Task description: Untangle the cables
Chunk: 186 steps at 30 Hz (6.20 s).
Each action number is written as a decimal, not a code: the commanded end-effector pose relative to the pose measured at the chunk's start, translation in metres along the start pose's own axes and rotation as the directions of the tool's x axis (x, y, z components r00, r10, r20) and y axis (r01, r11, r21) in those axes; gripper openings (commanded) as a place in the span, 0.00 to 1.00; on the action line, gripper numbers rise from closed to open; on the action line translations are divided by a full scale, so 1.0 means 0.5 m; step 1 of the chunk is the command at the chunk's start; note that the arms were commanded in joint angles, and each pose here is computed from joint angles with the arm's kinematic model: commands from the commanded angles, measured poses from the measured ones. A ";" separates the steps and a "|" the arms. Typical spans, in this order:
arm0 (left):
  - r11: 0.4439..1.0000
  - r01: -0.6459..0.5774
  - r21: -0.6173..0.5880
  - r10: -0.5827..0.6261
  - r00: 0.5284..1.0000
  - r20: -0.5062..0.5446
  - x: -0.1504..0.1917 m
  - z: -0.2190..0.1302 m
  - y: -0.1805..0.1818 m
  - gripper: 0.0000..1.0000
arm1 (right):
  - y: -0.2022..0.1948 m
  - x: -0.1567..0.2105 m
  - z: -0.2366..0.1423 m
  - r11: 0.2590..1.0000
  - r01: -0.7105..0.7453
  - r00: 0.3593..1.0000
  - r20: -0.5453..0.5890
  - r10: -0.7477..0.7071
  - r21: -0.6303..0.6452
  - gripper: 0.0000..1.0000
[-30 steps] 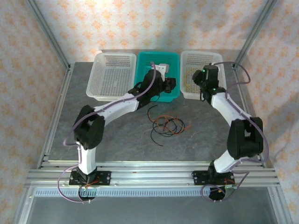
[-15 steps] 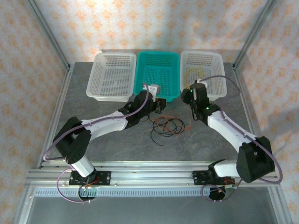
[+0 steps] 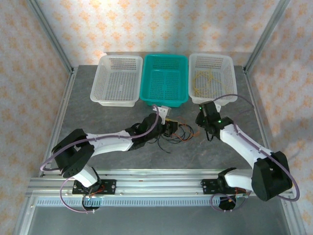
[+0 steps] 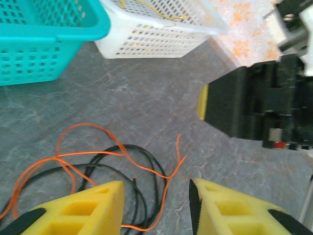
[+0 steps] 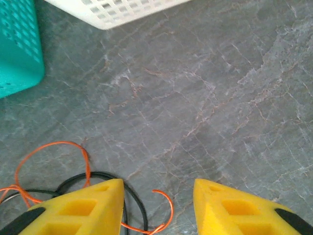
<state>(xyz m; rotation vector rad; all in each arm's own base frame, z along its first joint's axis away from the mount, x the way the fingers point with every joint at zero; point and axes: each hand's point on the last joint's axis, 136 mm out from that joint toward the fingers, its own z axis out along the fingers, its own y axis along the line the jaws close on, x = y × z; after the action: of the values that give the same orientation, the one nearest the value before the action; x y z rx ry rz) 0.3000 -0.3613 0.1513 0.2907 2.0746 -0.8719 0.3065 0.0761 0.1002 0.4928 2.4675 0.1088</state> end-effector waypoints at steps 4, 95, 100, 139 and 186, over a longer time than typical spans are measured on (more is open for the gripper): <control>0.999 0.027 0.041 -0.027 1.000 0.008 0.007 0.023 -0.019 0.41 | -0.012 0.023 0.032 0.996 0.043 0.999 -0.021 -0.041 0.079 0.44; 0.967 0.066 -0.245 -0.095 0.990 -0.109 0.180 0.122 0.160 0.46 | 0.087 -0.395 -0.712 0.908 0.324 0.570 0.821 0.036 -0.265 0.00; 0.967 0.063 -0.248 -0.093 0.989 -0.111 0.181 0.118 0.161 0.46 | 0.068 -0.410 -0.734 0.928 0.308 0.535 0.845 0.012 -0.208 0.00; 0.984 -0.169 0.061 0.149 0.958 0.246 -0.303 -0.155 -0.037 0.81 | 0.220 -0.398 -0.663 0.795 0.496 0.619 0.784 -0.043 -0.348 0.00; 0.941 -0.214 0.260 0.175 0.971 0.164 -0.329 -0.067 -0.122 0.00 | 0.256 -0.360 -0.570 0.758 0.566 0.683 0.699 -0.211 -0.324 0.00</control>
<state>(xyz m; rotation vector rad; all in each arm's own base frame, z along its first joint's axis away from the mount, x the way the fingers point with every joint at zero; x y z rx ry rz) 0.3456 -0.3808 0.3040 0.6405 1.7817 -1.0776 0.3084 0.1442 0.4766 -0.2631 1.6475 0.4260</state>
